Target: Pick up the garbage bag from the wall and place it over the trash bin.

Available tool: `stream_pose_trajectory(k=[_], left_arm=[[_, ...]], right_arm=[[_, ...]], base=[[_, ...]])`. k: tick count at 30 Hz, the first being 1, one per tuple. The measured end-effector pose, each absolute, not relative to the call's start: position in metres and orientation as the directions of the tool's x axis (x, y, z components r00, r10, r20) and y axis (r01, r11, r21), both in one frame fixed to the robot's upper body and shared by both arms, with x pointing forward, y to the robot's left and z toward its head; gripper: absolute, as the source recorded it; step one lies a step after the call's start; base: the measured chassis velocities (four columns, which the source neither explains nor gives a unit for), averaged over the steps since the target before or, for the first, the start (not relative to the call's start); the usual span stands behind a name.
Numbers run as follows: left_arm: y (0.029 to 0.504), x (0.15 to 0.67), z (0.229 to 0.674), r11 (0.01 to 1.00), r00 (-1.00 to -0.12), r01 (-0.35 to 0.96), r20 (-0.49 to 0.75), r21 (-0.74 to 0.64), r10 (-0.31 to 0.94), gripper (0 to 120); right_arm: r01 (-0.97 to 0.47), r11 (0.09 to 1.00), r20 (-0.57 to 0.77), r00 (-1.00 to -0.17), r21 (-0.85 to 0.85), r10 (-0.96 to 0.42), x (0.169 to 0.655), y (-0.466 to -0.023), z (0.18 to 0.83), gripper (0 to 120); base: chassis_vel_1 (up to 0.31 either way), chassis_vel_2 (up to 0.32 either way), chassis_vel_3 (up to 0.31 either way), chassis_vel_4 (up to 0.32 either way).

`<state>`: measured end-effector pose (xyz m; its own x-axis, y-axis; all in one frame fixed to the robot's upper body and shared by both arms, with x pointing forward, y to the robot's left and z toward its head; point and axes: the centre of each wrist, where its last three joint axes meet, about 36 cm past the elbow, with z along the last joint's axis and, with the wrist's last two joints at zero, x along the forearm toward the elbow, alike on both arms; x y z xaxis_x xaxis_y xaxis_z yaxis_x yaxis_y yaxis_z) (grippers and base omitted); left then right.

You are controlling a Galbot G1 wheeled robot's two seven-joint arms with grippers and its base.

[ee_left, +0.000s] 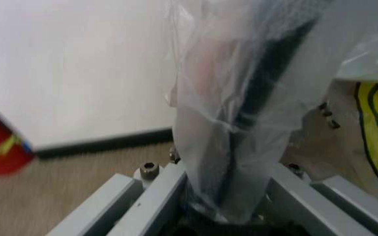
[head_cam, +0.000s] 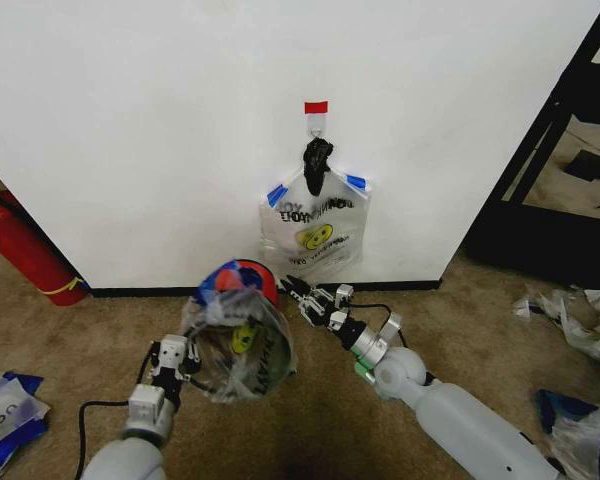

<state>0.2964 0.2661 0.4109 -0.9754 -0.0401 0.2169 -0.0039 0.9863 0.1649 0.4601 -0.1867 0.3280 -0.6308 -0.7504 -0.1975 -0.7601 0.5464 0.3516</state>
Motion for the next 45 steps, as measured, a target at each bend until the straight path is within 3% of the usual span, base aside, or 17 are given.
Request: stream_pose_trajectory(k=[7,9,16,21,25,31,39,45], left_arm=[[0.260,0.300,0.421,0.992,-0.935,-0.095,0.335,0.081,-0.117,0],[0.255,0.294,0.421,0.991,-0.923,-0.113,0.361,0.077,-0.133,0],[0.246,0.284,0.425,0.991,-0.923,-0.121,0.359,0.063,-0.135,0],[0.244,0.281,0.426,0.991,-0.928,-0.117,0.347,0.068,-0.134,0],[0.244,0.282,0.427,0.991,-0.930,-0.117,0.341,0.071,-0.134,0],[0.244,0.281,0.424,0.991,-0.930,-0.114,0.343,0.076,-0.133,0],[0.244,0.278,0.423,0.989,-0.935,-0.111,0.327,0.100,-0.139,0],[0.241,0.277,0.422,0.988,-0.939,-0.109,0.315,0.105,-0.137,0]], right_arm=[[-0.815,0.515,-0.201,-0.569,0.264,-0.797,0.412,-0.177,0.340,63],[-0.824,0.527,-0.213,-0.564,0.208,-0.798,0.387,-0.161,0.345,74],[-0.816,0.562,-0.245,-0.577,0.137,-0.779,0.344,-0.114,0.345,97],[-0.811,0.578,-0.212,-0.582,0.087,-0.785,0.327,-0.098,0.342,100],[-0.800,0.600,-0.169,-0.593,0.009,-0.788,0.310,-0.085,0.338,100],[-0.813,0.580,-0.138,-0.581,0.054,-0.802,0.310,-0.079,0.347,95],[-0.771,0.635,-0.048,-0.637,0.047,-0.769,0.321,-0.084,0.381,66],[-0.748,0.659,0.136,-0.662,-0.076,-0.737,0.328,-0.095,0.412,42]], base=[[0.000,0.000,0.000,0.000],[0.000,0.000,0.000,0.000],[0.000,0.000,0.000,0.000],[0.000,0.000,0.000,0.000],[0.000,0.000,0.000,0.000],[0.000,0.000,0.000,0.000],[0.000,0.000,0.000,0.000],[0.000,0.000,0.000,0.000]])
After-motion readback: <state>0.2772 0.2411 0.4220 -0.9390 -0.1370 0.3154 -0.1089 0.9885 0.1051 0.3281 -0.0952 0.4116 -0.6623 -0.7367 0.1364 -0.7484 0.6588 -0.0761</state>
